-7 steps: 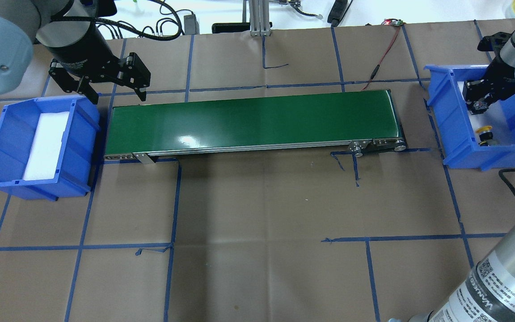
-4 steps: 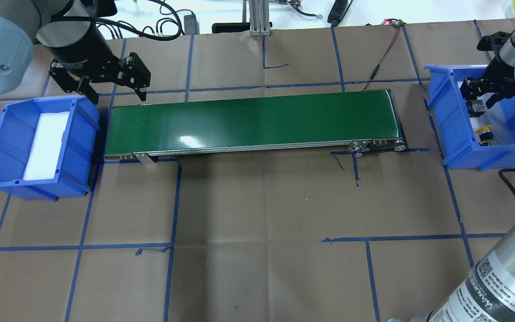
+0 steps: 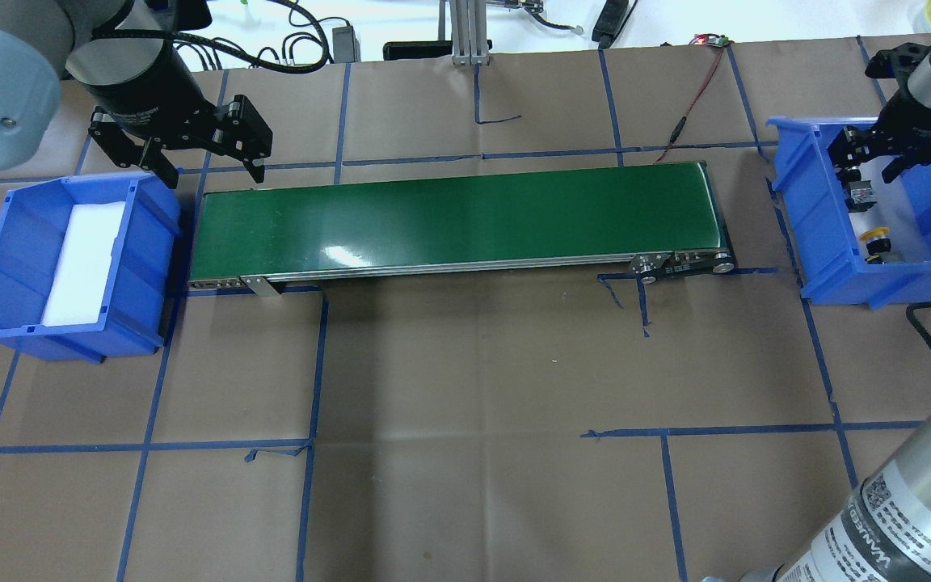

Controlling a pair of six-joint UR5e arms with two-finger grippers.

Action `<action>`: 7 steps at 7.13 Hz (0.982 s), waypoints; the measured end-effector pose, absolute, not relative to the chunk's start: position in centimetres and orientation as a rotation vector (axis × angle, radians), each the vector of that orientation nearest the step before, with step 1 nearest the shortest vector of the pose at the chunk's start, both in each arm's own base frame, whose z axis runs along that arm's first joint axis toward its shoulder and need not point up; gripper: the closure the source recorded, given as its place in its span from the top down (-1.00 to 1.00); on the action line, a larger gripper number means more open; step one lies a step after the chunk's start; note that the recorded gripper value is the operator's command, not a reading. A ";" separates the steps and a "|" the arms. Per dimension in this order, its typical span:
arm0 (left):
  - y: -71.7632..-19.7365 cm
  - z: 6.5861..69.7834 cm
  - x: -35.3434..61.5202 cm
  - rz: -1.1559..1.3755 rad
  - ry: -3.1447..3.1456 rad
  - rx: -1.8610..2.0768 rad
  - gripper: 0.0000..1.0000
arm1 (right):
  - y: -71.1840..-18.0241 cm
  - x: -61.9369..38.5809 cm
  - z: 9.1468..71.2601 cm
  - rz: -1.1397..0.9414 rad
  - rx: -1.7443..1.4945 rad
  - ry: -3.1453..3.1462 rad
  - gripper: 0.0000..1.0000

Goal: Transport two buttons from left to right

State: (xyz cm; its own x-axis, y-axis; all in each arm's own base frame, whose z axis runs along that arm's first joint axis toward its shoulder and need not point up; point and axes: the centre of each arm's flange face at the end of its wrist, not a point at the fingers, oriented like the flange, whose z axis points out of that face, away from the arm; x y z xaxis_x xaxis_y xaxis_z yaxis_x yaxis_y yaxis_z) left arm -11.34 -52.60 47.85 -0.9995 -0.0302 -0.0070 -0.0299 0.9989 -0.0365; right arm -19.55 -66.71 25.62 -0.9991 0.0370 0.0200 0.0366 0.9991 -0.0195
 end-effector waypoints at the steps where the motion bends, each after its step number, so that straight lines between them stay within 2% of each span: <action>1: -52.6 47.9 -11.3 -0.057 3.133 -0.048 1.00 | -66.2 -19.1 28.1 0.070 -0.052 -3.107 1.00; 5: -52.6 47.9 -11.3 -0.061 3.133 -0.050 1.00 | -60.7 -16.1 41.6 0.154 -0.045 -3.068 1.00; 7: -52.6 47.9 -11.3 -0.061 3.133 -0.050 1.00 | -58.4 -10.5 46.5 0.183 -0.010 -3.060 1.00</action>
